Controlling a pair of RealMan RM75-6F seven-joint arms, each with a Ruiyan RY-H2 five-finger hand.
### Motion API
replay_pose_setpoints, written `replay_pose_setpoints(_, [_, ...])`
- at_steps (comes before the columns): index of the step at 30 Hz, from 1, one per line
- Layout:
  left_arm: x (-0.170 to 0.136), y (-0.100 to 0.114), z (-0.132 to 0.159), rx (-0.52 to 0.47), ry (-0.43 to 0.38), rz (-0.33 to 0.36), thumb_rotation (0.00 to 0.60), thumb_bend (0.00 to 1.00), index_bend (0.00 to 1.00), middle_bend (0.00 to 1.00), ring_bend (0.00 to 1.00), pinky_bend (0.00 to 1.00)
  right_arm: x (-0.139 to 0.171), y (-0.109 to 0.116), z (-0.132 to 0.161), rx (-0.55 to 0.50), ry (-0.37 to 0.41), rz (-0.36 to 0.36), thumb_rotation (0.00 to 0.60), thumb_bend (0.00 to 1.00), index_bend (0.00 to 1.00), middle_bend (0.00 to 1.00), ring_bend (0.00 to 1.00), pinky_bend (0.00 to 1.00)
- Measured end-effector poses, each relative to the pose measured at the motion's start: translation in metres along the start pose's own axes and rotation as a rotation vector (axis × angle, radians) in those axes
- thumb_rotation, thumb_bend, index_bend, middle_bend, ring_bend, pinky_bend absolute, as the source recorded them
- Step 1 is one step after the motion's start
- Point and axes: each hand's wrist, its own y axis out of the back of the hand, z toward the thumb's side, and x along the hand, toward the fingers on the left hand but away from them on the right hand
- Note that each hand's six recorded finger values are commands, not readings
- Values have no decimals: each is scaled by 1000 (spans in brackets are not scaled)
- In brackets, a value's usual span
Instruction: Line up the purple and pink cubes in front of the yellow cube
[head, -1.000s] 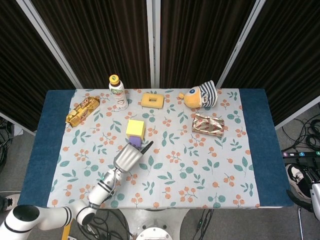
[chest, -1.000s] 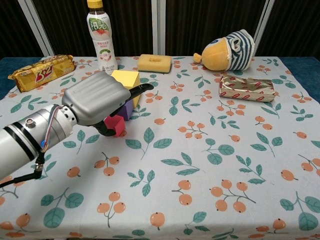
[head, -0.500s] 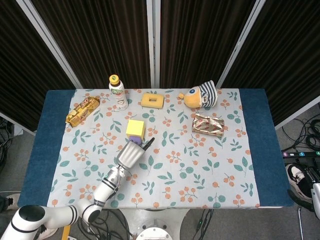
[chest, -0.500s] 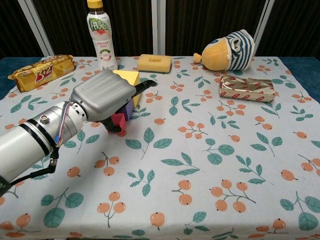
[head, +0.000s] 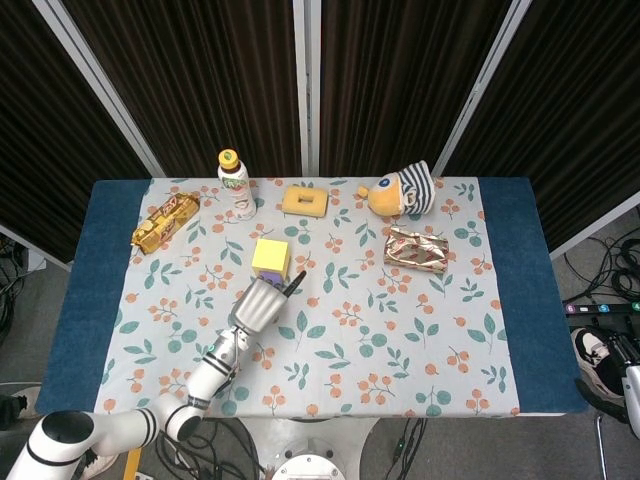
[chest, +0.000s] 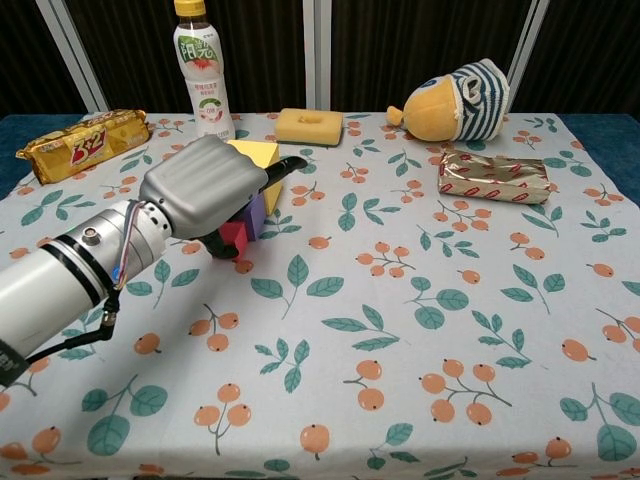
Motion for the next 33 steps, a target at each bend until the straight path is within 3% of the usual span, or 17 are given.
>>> replay_pose_setpoints(15, [5, 3, -2, 8, 1, 15, 600, 0, 37, 736, 715, 738, 1, 1, -1, 1, -5, -3, 600, 66, 220, 291, 257, 361])
replay_pose_setpoints(24, [-12, 8, -12, -38, 21, 31, 600, 0, 37, 709, 676, 733, 0, 0, -1, -6, 2, -2, 600, 66, 220, 291, 257, 361])
replay_pose_setpoints(28, [-24, 20, -28, -116, 63, 56, 600, 0, 37, 690, 650, 733, -3, -1, 0, -8, 9, 1, 600, 66, 220, 291, 257, 361])
replay_pose_setpoints(33, [-51, 39, -78, -236, 185, 81, 600, 0, 46, 631, 582, 656, -7, -1, -1, -11, 14, 9, 600, 66, 220, 294, 257, 361])
